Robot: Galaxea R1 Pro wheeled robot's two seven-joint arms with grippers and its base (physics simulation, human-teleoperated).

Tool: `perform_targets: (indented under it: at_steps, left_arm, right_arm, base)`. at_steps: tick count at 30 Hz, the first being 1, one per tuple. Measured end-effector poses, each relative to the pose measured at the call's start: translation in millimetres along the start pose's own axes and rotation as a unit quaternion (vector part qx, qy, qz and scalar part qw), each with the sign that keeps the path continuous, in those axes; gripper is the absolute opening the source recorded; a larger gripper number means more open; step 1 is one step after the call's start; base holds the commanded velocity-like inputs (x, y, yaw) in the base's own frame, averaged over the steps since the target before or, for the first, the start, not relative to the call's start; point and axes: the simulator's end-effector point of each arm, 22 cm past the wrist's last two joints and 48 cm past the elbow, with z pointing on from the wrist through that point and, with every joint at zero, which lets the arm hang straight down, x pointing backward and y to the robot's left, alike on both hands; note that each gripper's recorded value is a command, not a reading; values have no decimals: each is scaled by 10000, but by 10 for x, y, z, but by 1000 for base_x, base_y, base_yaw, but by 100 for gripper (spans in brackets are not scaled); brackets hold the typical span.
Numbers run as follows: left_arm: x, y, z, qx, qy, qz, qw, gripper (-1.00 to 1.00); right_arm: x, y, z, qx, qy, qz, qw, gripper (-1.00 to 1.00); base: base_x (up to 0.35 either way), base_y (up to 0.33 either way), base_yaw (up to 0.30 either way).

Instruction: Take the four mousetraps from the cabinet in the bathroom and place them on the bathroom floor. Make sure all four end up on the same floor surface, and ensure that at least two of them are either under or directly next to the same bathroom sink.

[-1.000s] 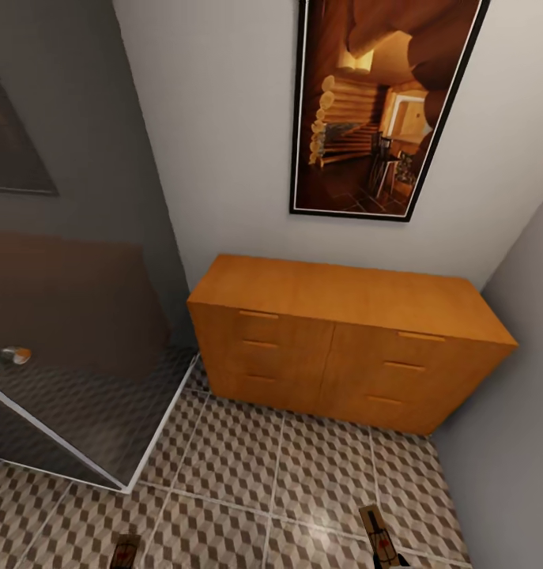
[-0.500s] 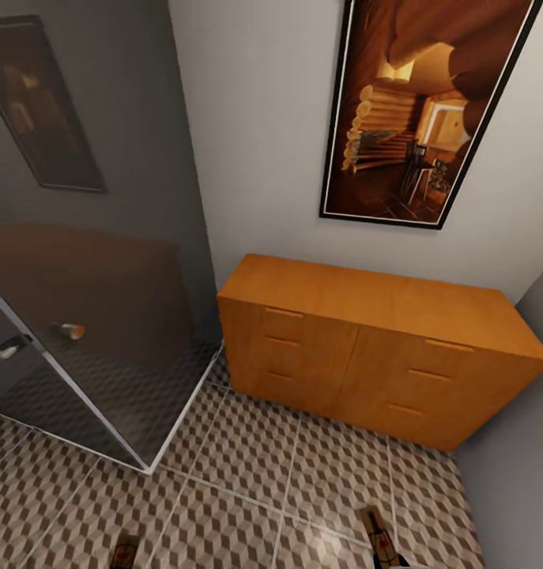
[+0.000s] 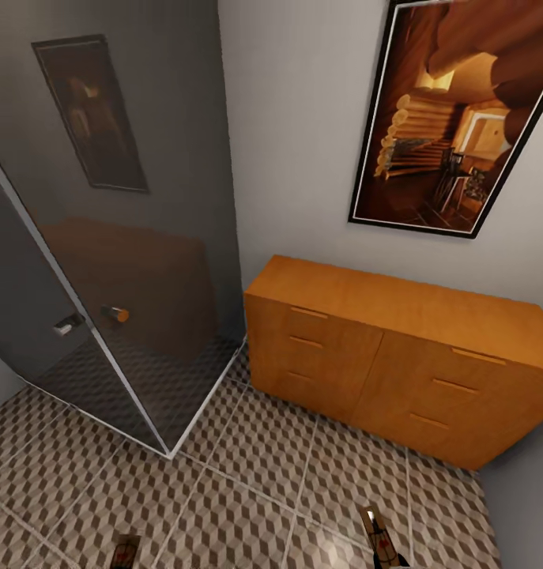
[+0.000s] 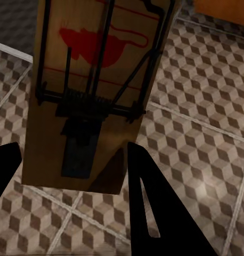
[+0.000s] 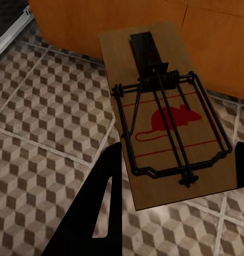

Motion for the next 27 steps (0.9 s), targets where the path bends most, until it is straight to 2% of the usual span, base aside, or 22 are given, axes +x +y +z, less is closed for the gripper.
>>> perform_targets:
  at_steps: [20, 27]
  left_arm:
    - [-93, -3, 12, 2, -100, -14, 9999, -100]
    - [-107, -4, 14, 2, -115, -16, 9999, -100]
  right_arm:
    - [-102, 2, 10, -4, -120, -4, 9999, -100]
    - [-116, -4, 12, -5, -136, -7, 9999, -100]
  base:
    - [-89, 0, 215]
    - [-89, 0, 57]
